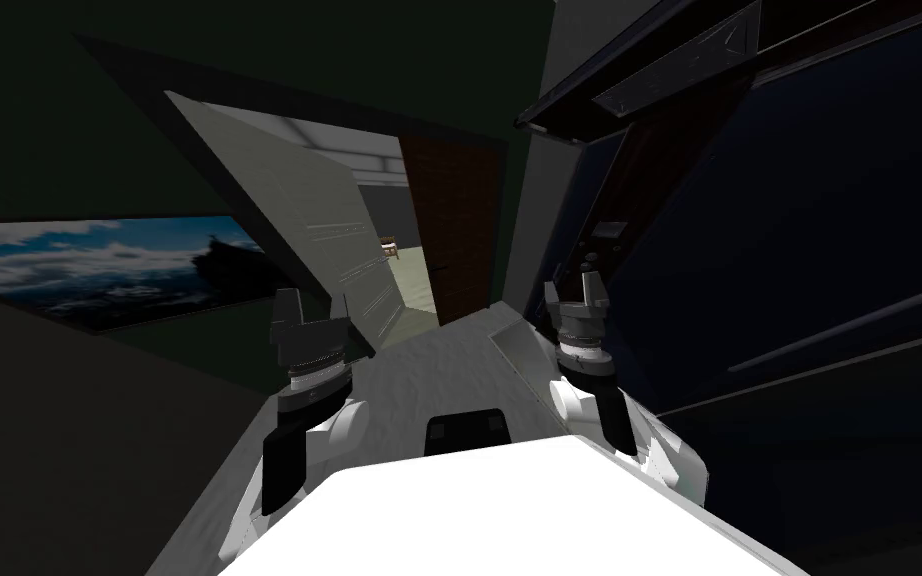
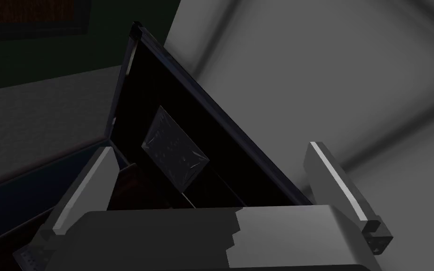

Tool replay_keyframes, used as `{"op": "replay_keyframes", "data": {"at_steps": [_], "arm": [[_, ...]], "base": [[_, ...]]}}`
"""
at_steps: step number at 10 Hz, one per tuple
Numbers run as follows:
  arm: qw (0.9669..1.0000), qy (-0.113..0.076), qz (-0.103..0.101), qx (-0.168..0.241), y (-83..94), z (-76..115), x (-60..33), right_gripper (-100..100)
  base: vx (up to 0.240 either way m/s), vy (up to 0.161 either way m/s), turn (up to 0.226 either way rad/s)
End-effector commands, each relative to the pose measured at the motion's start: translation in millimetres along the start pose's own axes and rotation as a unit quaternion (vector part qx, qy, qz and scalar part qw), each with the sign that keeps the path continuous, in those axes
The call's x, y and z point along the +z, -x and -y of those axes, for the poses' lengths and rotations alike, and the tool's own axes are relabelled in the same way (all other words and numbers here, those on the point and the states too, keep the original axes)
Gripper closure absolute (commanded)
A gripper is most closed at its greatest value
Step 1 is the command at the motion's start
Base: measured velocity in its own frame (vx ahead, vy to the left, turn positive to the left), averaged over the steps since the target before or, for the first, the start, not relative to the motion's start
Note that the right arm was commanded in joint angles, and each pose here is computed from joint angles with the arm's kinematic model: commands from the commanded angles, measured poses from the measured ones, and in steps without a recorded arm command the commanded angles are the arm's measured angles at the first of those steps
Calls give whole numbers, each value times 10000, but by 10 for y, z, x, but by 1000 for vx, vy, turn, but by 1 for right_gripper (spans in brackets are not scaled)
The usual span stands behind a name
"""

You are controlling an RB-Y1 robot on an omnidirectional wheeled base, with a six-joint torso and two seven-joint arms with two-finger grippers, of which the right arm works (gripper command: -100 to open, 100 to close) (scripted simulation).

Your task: Push the door open

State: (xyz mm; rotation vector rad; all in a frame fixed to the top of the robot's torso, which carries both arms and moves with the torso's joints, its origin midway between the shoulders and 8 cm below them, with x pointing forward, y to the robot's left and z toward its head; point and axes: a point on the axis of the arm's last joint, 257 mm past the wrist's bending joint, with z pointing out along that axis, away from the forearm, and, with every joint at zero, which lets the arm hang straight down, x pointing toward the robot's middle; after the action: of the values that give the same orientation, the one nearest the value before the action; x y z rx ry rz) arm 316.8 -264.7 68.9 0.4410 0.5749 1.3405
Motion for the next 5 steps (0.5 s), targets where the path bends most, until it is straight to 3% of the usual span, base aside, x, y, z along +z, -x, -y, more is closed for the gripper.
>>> {"op": "replay_keyframes", "data": {"at_steps": [1, 5], "arm": [[9999, -59, -30, 120, -60, 80, 0, -100], [9987, -225, -123, 449, -244, 295, -3, -100]], "base": [[32, 40, -85], [189, 20, -68]]}}
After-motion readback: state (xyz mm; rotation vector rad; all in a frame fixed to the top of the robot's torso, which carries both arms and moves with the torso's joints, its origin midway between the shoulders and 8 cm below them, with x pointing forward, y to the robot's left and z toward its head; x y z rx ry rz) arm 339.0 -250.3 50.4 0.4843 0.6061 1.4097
